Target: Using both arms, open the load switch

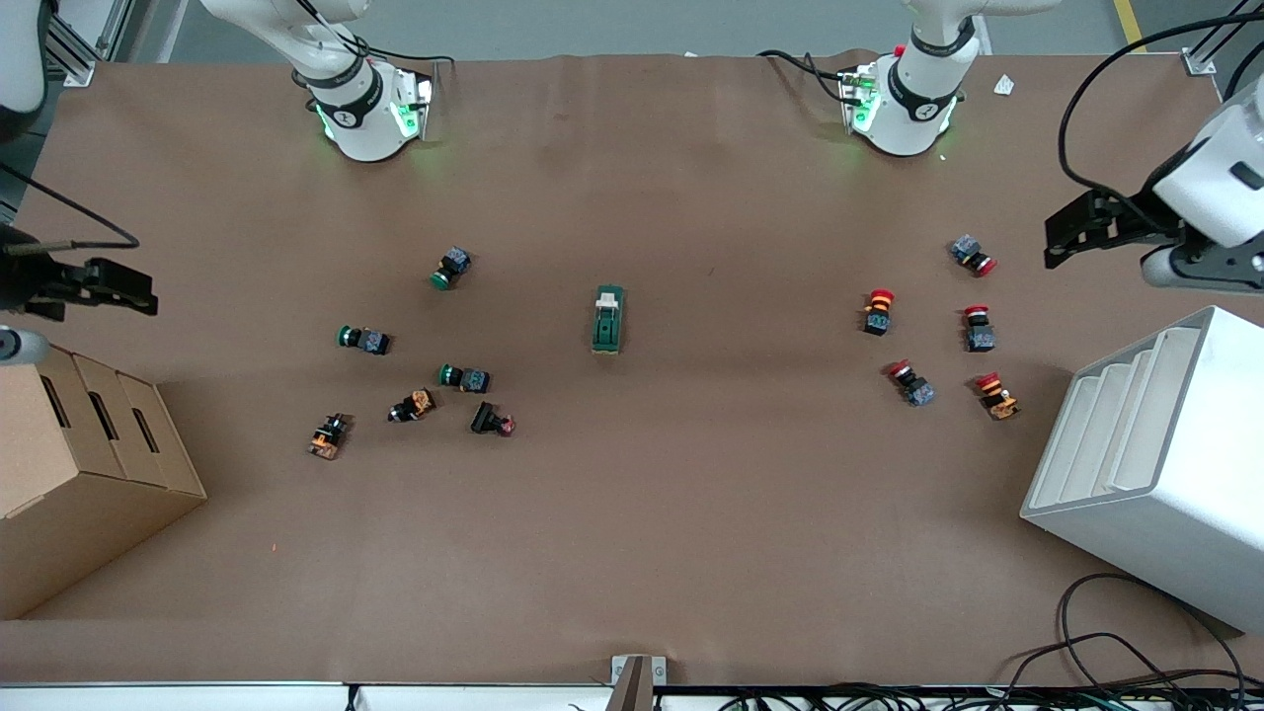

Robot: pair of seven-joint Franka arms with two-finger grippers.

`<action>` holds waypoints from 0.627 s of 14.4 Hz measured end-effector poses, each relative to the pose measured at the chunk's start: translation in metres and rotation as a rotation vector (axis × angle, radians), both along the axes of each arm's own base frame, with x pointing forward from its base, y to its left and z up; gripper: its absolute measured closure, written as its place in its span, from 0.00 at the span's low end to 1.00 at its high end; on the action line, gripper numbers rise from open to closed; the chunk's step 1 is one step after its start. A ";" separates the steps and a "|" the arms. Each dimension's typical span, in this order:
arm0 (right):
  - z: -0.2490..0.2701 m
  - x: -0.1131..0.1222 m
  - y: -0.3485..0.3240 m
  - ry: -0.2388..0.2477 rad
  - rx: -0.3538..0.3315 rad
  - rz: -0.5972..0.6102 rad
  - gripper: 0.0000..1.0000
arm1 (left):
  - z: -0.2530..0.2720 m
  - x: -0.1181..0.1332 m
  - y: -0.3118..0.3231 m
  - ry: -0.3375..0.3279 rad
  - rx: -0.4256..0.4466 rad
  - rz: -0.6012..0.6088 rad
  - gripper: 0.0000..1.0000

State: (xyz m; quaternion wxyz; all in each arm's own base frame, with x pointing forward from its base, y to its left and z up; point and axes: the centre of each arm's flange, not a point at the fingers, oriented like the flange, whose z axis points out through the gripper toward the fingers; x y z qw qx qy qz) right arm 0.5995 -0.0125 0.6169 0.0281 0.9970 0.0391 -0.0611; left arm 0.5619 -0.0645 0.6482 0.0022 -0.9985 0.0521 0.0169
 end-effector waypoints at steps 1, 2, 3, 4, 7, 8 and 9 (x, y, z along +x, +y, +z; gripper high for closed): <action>0.004 -0.006 -0.002 -0.003 0.000 -0.003 0.00 | 0.000 -0.005 0.005 0.004 0.000 0.007 0.00; 0.008 -0.010 -0.004 -0.006 0.000 -0.007 0.00 | 0.001 -0.010 0.009 0.007 0.002 0.008 0.00; 0.013 -0.015 -0.007 -0.011 0.001 -0.012 0.00 | 0.002 -0.017 0.011 0.009 0.003 0.007 0.00; 0.017 -0.020 -0.010 -0.016 0.002 -0.018 0.00 | 0.002 -0.024 0.011 0.013 0.005 0.008 0.00; 0.026 -0.036 -0.015 -0.024 0.004 -0.027 0.00 | 0.004 -0.045 0.010 0.016 0.009 0.004 0.00; 0.028 -0.041 -0.015 -0.025 0.005 -0.027 0.00 | 0.005 -0.050 0.009 0.015 0.010 0.001 0.00; 0.029 -0.046 -0.015 -0.026 0.006 -0.027 0.00 | 0.006 -0.054 0.008 0.014 0.011 -0.001 0.00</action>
